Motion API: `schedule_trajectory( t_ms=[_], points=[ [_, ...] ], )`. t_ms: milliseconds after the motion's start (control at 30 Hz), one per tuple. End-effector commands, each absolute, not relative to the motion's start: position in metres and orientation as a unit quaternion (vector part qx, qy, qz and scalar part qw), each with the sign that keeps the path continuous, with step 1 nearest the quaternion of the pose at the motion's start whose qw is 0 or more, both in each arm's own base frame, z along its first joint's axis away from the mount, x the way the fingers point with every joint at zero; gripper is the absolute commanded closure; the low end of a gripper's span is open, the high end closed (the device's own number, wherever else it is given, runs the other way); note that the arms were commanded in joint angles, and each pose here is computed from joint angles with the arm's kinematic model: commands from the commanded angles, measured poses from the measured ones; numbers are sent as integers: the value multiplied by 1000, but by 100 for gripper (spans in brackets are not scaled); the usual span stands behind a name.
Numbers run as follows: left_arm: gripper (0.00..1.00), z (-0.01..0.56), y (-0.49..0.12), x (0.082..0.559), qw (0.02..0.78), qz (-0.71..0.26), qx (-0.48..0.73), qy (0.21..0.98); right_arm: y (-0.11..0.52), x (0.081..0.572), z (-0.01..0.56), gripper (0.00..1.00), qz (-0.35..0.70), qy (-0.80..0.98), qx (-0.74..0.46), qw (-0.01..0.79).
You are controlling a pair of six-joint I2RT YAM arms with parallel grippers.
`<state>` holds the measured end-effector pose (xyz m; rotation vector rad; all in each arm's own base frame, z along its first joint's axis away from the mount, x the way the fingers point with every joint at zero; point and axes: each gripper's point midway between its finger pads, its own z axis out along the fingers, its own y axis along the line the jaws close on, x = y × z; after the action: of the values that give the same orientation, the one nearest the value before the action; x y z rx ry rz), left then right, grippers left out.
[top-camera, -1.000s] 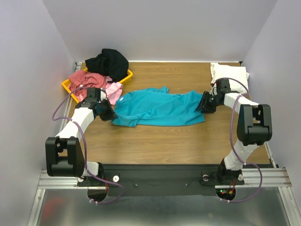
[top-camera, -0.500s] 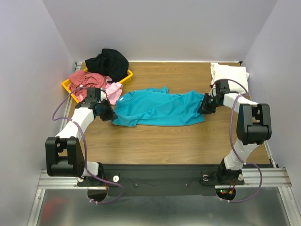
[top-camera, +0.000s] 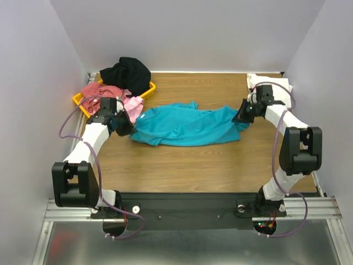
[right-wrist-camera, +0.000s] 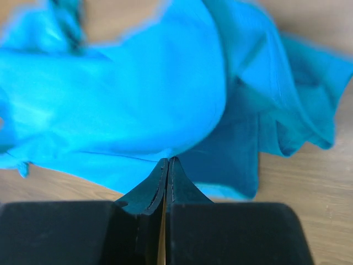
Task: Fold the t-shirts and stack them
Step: Flatten the tshirt out
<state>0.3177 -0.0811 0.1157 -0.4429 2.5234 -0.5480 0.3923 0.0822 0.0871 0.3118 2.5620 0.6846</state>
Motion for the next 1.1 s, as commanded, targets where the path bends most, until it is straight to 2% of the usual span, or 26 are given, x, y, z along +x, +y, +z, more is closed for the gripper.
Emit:
schedule_trajectory(
  t_ms=[0, 233, 500, 767, 900, 1067],
  points=[
    [100, 189, -80, 347, 361, -222, -145, 894, 78, 421, 196, 100, 249, 887, 104, 375],
    [100, 273, -79, 362, 444, -236, -129, 854, 61, 414, 295, 99, 227, 831, 129, 492],
    [100, 364, -90, 345, 505, -303, -121, 799, 41, 355, 421, 100, 199, 734, 123, 638],
    [100, 477, -95, 278, 614, -335, -64, 712, 17, 248, 558, 100, 138, 592, 92, 789],
    [100, 532, -97, 236, 659, -348, -30, 666, 12, 196, 603, 100, 120, 532, 76, 835],
    [100, 585, -102, 199, 694, -379, -13, 612, 1, 165, 636, 100, 107, 487, 94, 862]
  ],
)
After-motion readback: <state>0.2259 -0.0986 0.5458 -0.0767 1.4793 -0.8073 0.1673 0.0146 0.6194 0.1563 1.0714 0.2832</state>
